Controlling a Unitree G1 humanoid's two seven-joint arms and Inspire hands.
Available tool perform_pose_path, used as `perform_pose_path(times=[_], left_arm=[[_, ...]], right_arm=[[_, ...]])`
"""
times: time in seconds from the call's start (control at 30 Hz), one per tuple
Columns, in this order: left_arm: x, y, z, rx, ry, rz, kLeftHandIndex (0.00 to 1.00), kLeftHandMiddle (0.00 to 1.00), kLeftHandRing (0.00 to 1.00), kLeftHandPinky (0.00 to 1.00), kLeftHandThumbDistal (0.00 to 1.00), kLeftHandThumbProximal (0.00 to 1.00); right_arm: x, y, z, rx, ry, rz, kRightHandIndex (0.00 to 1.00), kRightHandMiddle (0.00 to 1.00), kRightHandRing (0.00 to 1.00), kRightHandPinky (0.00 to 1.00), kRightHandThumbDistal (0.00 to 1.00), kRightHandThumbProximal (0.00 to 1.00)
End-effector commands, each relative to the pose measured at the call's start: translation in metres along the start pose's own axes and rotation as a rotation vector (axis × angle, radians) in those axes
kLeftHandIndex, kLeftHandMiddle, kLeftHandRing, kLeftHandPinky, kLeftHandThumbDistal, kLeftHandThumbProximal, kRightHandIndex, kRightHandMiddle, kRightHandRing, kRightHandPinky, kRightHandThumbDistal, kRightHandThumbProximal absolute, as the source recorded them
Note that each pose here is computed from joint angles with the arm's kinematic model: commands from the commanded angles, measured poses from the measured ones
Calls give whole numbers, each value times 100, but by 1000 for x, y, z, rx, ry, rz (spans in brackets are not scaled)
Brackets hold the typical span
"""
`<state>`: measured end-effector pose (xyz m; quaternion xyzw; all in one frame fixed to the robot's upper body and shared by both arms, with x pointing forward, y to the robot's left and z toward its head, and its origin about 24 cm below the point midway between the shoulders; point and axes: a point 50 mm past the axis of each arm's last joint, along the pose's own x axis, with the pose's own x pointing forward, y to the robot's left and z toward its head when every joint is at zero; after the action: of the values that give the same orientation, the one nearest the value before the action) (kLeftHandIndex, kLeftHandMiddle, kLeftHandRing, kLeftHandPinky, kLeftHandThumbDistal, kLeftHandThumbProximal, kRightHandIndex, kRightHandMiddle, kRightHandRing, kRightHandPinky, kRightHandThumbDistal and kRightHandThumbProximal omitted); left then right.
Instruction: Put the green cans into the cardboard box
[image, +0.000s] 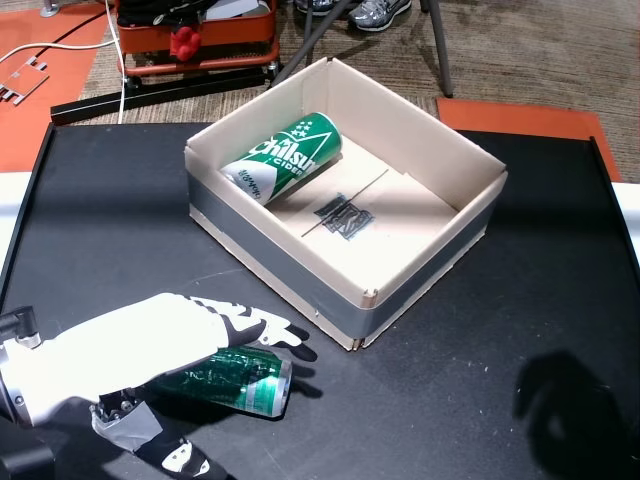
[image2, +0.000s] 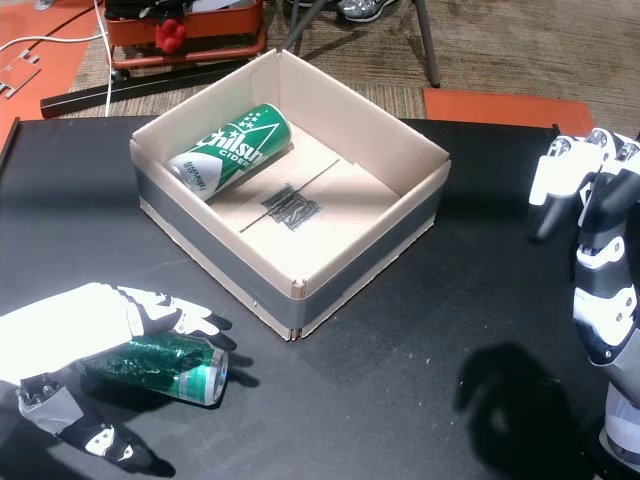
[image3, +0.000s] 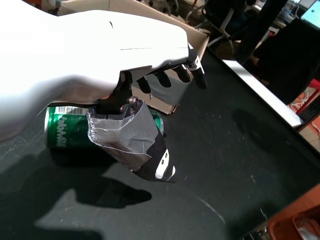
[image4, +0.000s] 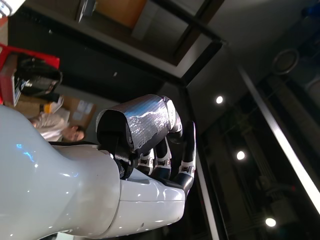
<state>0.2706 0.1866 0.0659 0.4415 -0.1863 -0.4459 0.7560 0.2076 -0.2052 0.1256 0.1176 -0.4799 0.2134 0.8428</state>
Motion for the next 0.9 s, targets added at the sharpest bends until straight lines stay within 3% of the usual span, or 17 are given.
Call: perform_pose_path(times=[0.0, 0.4, 0.57, 0.7, 0.87], left_arm=[[-1, 3, -5, 15, 41, -16, 76, 83, 88, 82, 100, 0], [11, 20, -27, 72, 139, -21, 78, 82, 86, 78, 100, 0], [14, 22, -33, 76, 160, -41, 77, 81, 85, 77, 100, 0], [15, 24, -38, 91, 197, -69, 77, 81, 86, 77, 100, 0], [15, 24, -47, 96, 272, -106, 79, 85, 88, 79, 100, 0]], right_arm=[[3, 0, 0, 7, 2, 16, 21, 28, 29, 10, 68, 0], [3, 1, -1, -24, 7, -1, 16, 23, 23, 5, 68, 0], [4, 0, -1, -28, 4, 9, 14, 22, 23, 4, 68, 0], [5, 0, -2, -16, -1, 30, 14, 23, 25, 6, 63, 0], [6, -2, -4, 10, -8, 57, 24, 30, 30, 13, 74, 0]])
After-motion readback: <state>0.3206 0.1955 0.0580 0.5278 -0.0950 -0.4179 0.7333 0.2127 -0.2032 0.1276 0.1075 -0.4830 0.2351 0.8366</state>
